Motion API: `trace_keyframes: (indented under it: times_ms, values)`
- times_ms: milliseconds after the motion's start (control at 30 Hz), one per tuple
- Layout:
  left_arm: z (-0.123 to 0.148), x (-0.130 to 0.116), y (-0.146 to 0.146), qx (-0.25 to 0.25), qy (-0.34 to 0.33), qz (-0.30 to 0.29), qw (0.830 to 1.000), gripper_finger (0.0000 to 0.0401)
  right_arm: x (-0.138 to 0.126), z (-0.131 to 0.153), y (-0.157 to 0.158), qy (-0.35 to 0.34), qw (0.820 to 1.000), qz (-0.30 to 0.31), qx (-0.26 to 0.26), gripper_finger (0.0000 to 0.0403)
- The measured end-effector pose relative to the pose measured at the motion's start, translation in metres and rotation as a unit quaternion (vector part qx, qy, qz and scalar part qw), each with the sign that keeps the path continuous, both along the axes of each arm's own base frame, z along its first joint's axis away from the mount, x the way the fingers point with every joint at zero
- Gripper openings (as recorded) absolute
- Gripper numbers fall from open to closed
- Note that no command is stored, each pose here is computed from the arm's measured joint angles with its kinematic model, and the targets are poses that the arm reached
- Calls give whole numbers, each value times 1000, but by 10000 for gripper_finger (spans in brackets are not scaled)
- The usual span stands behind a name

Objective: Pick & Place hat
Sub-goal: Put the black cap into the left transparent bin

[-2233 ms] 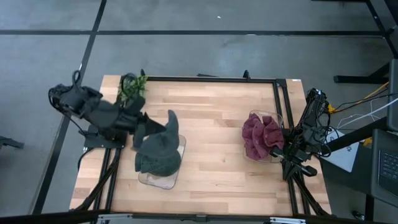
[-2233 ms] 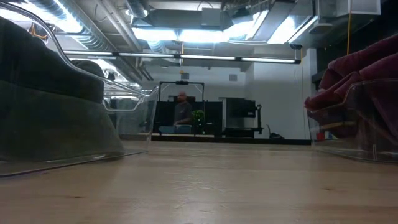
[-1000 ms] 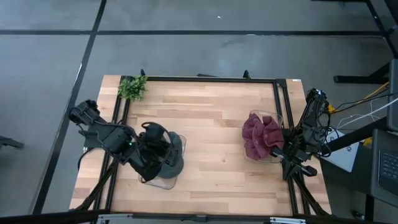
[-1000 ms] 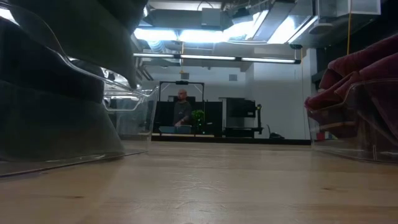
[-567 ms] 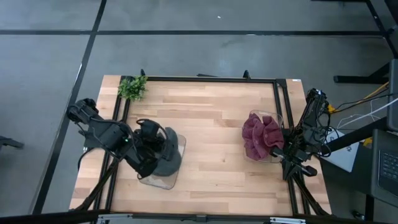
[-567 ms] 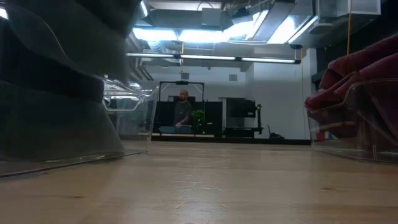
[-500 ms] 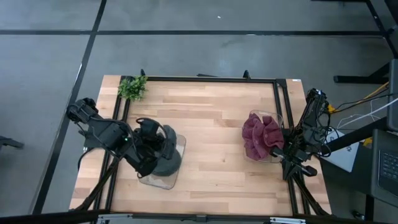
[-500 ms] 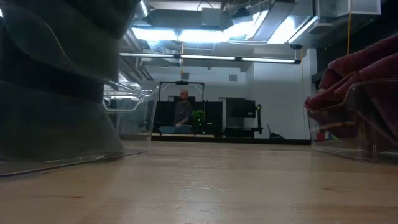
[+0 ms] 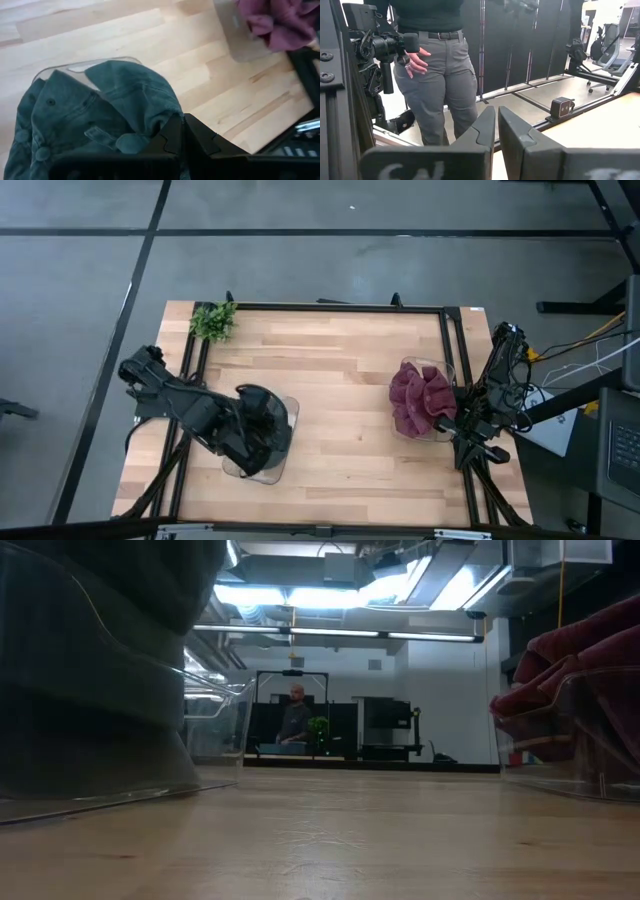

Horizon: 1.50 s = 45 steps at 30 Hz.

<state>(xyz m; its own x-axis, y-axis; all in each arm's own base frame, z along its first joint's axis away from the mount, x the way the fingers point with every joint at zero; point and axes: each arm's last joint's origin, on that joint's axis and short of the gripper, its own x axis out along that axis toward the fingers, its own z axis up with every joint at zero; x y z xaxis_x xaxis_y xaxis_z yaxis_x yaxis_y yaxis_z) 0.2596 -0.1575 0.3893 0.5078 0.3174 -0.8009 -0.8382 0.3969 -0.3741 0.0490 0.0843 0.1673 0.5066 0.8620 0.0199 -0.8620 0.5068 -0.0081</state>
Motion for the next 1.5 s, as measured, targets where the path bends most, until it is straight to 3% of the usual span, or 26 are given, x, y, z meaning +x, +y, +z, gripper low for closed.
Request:
trace_keyframes:
  times_ms: [600, 1133, 1333, 1500]
  values:
    - [-32, 13, -15, 35, 90, -21, 995, 3, 0, 0, 0, 0, 1000, 0, 0, 24]
    - [-72, 15, -4, 67, 210, -81, 972, 4, 0, 0, 0, 0, 1000, 0, 0, 24]
    - [-85, 17, 4, 59, 264, -115, 956, 15, 0, 0, 0, 0, 1000, 0, 0, 24]
    - [-87, 19, 8, 51, 277, -121, 952, 26, 0, 0, 0, 0, 1000, 0, 0, 24]
